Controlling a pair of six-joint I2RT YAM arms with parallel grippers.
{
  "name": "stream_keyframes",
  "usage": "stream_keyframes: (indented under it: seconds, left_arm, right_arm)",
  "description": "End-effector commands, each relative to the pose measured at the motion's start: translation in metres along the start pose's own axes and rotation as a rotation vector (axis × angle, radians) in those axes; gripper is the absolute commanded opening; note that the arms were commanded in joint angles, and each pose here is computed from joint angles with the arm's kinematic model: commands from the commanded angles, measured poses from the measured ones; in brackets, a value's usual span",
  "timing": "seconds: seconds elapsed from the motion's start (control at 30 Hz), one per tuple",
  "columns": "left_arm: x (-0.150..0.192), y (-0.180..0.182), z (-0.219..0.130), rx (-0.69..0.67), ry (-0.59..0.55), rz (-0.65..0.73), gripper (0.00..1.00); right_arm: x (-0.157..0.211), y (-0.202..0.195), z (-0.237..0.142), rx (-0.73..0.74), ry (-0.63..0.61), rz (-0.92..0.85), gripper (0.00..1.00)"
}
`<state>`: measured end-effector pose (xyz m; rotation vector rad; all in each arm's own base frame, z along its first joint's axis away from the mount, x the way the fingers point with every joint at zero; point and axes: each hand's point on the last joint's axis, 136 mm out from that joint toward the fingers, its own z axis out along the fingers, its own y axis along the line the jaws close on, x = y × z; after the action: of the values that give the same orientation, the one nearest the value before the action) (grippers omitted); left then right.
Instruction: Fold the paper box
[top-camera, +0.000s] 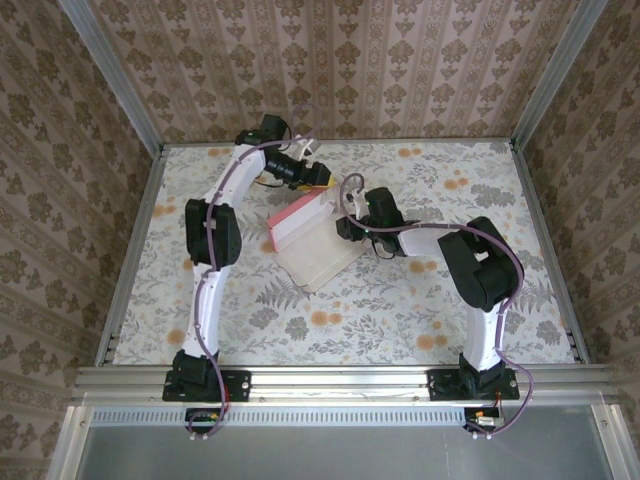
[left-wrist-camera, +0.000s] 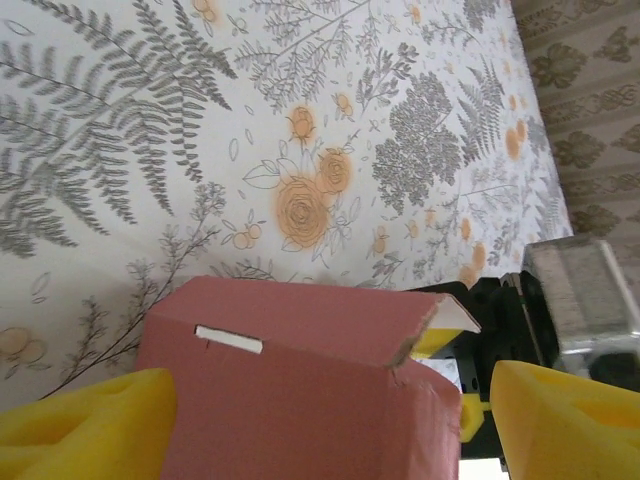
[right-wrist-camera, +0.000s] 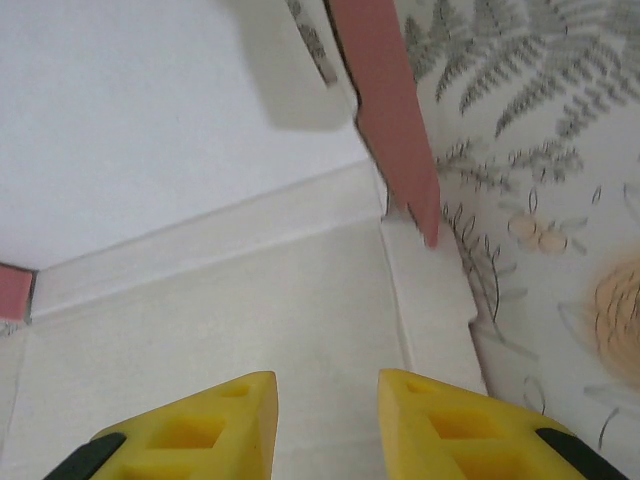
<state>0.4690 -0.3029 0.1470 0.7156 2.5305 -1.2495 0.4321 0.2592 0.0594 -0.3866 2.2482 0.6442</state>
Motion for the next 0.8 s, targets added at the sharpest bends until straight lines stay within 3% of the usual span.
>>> stream_keyframes:
  seconds: [0.0,0.77]
  left_arm:
    - [-0.011,-0.019,-0.030,-0.074,-0.065,0.035,0.82]
    - [0.036,-0.064,-0.070,-0.325,-0.176,0.122,0.81]
  right_arm:
    - [0.003,0.012,-0.013,-0.025,0.008,0.053,0.34]
    - [0.104,0.022,-0.044,0.136,0.218,0.190,0.32]
